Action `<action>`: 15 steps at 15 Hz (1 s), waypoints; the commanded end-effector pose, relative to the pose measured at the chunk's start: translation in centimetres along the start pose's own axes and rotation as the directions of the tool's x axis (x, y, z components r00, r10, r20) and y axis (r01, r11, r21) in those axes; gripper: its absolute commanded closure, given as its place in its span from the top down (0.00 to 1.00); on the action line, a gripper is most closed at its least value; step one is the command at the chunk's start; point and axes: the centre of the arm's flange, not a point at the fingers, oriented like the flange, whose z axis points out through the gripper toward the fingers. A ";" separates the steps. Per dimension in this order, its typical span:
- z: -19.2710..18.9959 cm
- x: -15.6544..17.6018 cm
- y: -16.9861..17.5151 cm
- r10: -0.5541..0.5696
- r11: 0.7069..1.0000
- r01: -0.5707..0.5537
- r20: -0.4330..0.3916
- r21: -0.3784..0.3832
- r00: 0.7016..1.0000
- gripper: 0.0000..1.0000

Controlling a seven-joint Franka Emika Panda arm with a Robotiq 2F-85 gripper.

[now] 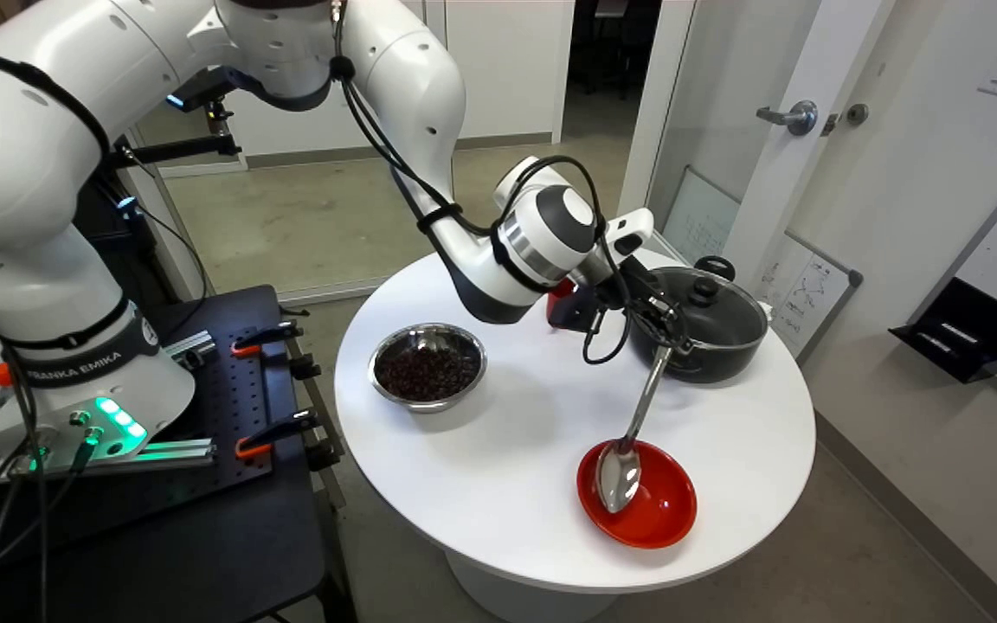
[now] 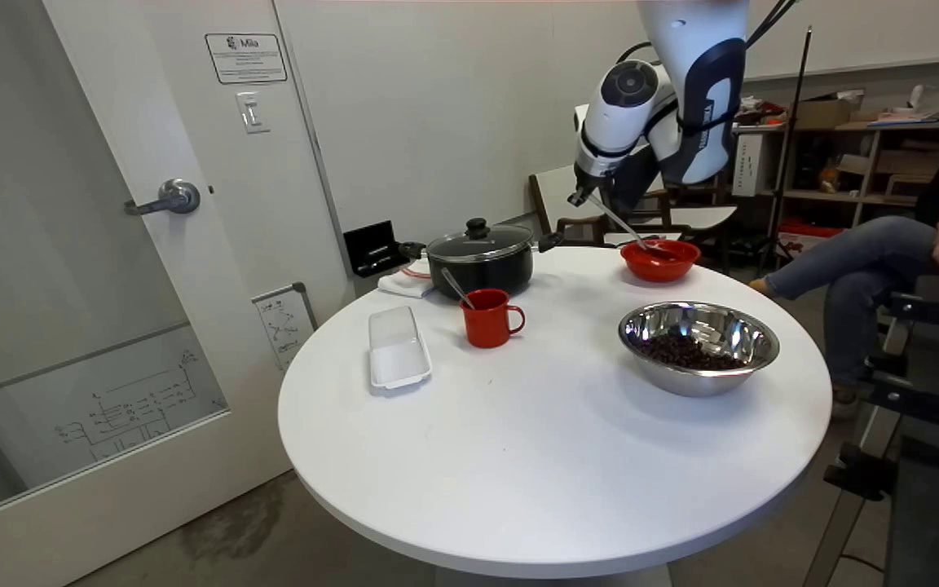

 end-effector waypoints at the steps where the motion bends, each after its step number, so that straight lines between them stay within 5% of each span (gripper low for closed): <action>1: 6.6 0.7 3.5 -0.008 1.000 0.008 -0.003 0.010 1.000 0.01; 15: 7.6 -0.9 2.5 -0.027 1.000 0.027 0.032 0.015 0.999 0.01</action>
